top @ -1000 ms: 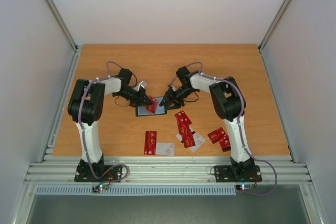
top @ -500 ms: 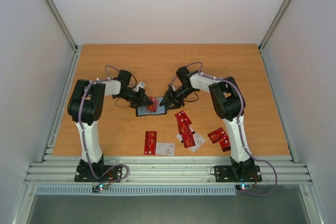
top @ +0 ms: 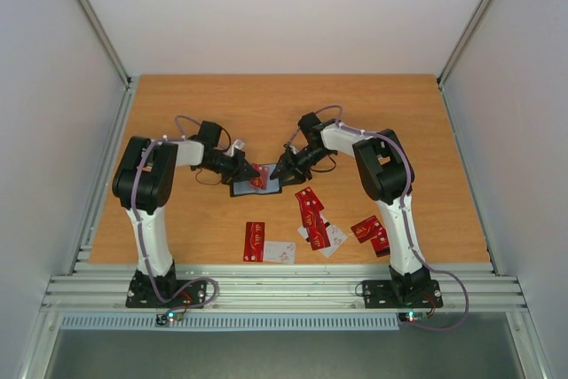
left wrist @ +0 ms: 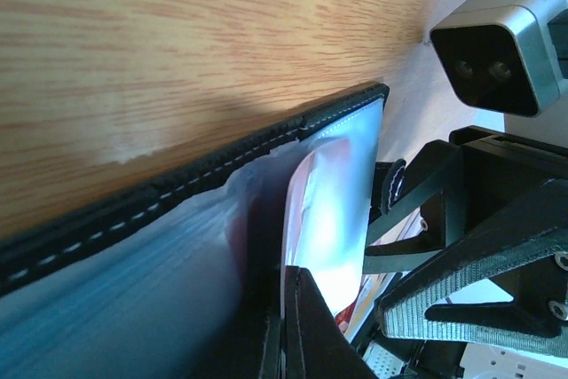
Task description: Put the credit cards into the card holder
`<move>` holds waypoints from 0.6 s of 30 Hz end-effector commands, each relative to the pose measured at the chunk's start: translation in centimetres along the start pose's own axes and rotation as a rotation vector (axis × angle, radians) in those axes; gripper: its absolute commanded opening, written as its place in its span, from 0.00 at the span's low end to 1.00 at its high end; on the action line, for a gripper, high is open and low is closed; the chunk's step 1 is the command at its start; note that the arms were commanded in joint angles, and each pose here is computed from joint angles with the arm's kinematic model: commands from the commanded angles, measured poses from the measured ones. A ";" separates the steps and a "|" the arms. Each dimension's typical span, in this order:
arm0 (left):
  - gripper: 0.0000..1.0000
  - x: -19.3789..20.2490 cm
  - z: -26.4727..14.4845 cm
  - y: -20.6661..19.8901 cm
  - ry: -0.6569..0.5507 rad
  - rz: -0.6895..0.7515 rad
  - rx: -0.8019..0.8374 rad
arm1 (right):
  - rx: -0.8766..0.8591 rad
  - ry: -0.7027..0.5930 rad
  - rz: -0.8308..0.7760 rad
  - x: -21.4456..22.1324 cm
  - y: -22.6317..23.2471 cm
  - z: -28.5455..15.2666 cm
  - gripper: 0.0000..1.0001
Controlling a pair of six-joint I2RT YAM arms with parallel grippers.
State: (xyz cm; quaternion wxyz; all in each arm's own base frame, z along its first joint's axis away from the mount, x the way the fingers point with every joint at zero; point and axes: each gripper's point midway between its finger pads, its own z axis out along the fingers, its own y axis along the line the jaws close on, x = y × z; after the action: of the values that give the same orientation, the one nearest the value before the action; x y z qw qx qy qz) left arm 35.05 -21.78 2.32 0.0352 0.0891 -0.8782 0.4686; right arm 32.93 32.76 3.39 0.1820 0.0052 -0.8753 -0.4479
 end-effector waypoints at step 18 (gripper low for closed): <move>0.15 0.8 1.3 2.3 -0.092 -0.103 -0.169 | 0.040 -0.014 0.028 0.3 -2.6 2.0 0.38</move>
State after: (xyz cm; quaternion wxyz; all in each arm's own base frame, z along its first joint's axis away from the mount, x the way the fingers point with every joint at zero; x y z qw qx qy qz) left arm 34.82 -22.16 2.23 0.0216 0.1256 -0.8908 0.4362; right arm 32.84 32.70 3.11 0.1754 0.0022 -0.8701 -0.4606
